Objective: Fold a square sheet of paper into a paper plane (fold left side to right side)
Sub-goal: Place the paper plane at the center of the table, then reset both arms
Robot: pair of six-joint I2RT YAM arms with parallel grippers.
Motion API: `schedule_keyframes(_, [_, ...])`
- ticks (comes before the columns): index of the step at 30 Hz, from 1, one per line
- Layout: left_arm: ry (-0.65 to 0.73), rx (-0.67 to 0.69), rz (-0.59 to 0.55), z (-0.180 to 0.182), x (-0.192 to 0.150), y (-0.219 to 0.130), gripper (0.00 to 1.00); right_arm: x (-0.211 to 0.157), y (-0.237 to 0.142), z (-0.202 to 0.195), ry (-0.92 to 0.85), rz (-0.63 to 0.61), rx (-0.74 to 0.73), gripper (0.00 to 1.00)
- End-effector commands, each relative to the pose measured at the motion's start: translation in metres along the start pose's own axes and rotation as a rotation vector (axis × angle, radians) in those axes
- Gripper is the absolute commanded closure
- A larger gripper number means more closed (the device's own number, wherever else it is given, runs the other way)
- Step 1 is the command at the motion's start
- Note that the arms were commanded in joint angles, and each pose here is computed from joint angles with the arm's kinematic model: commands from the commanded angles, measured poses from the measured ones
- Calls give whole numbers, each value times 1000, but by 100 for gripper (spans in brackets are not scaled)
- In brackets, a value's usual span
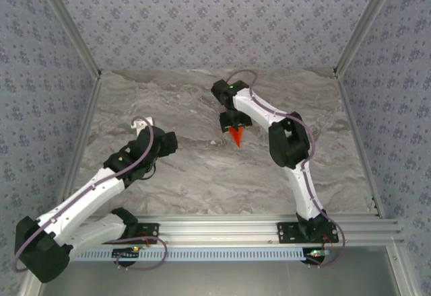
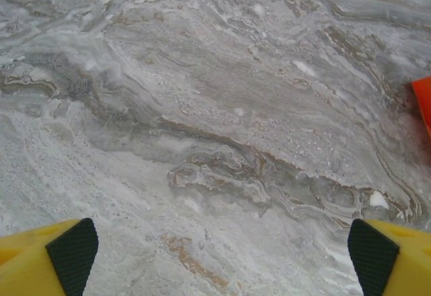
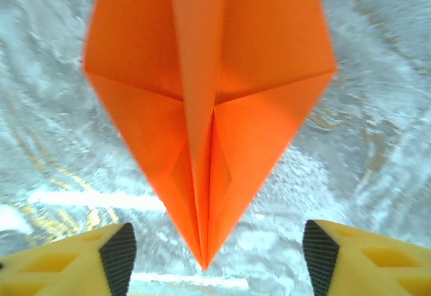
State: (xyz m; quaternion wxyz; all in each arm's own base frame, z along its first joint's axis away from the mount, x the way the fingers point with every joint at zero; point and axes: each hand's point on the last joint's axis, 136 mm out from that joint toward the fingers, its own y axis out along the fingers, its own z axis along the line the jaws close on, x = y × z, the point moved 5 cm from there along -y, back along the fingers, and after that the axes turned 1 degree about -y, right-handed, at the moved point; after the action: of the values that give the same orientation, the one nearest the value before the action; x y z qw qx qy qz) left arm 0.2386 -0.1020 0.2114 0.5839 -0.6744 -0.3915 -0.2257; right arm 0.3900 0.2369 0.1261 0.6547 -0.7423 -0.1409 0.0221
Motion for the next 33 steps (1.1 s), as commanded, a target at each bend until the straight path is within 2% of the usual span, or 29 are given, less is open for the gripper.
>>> schedule_keyframes(1, [-70,-64,9,-1,7,4,2,-6,-53,-12,0,-90,-33,23])
schedule_keyframes(10, [-124,-9,-7,28,24,14,2,-31,-118,-42,36,-271,-16,1])
schedule_keyframes(16, [-113,72,-94,48,36,7,2,-58,-140,-78,74,-424,-14,0])
schedule_keyframes(22, [-56,192,-247,71,40,4,2,-91,-131,-136,182,-548,-83,0])
schedule_keyframes(26, [-47,232,-352,82,35,5,2,-123,-107,-180,321,-616,-90,0])
schedule_keyframes(30, [6,260,-368,90,24,7,2,-150,-83,-205,349,-774,-132,0])
schedule_keyframes(33, [47,282,-346,93,19,9,2,-162,-63,-216,372,-840,-172,0])
